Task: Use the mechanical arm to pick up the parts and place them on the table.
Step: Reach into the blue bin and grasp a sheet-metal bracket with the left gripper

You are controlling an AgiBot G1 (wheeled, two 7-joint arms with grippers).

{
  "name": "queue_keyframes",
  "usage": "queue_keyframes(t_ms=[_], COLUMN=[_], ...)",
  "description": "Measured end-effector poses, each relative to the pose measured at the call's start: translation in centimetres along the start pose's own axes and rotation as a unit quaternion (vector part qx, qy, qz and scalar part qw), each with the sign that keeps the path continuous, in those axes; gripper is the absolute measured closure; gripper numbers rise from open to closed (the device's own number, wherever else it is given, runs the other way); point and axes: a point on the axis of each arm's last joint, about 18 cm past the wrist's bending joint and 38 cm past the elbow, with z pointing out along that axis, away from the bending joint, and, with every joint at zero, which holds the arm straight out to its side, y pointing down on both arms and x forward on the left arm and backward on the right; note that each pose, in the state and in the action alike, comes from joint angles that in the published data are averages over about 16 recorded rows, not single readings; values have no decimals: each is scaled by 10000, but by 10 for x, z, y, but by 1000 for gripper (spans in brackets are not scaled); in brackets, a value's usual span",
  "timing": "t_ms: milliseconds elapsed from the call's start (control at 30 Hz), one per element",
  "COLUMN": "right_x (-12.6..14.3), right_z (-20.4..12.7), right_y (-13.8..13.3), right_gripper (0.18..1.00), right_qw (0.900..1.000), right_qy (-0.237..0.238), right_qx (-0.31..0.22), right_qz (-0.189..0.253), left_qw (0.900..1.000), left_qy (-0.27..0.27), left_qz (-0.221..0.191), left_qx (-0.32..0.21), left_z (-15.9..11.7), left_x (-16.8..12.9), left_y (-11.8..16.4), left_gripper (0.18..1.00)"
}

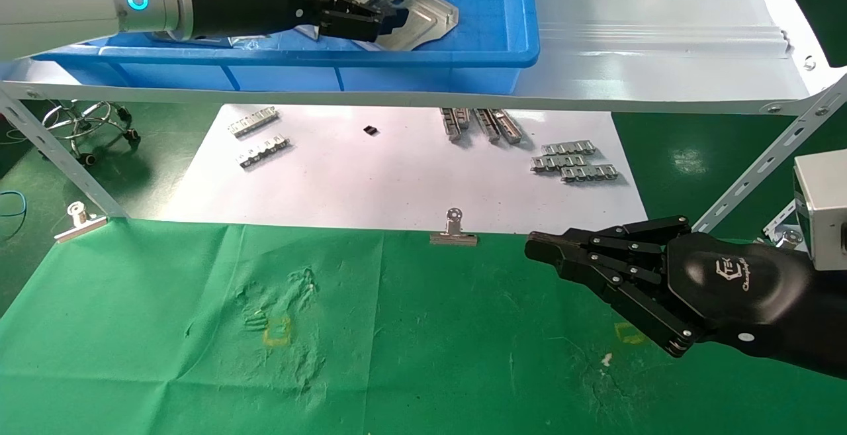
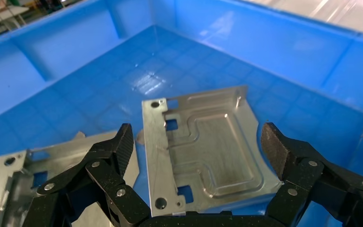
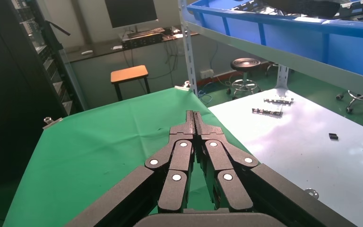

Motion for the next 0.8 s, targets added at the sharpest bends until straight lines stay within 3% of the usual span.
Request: queue_keyframes(t_ms=[300,500,800], right_x=[0,0,0], right_z=[0,0,0], right_y=[0,0,0], right_gripper=[987,987,987], right_qw=[10000,10000,10000], right_qy=[0,0,0], right_qx=[0,0,0], right_qz=[0,0,0], left_qw=[9996,9990,9981], left_qy=[-188,-340,-490], left_qz=[107,155,161], left_qx=[-170,-248,-334], left_z=[10,14,16], left_x=[-3,-6,-10], left_y=[3,7,13], left_gripper=[246,326,520])
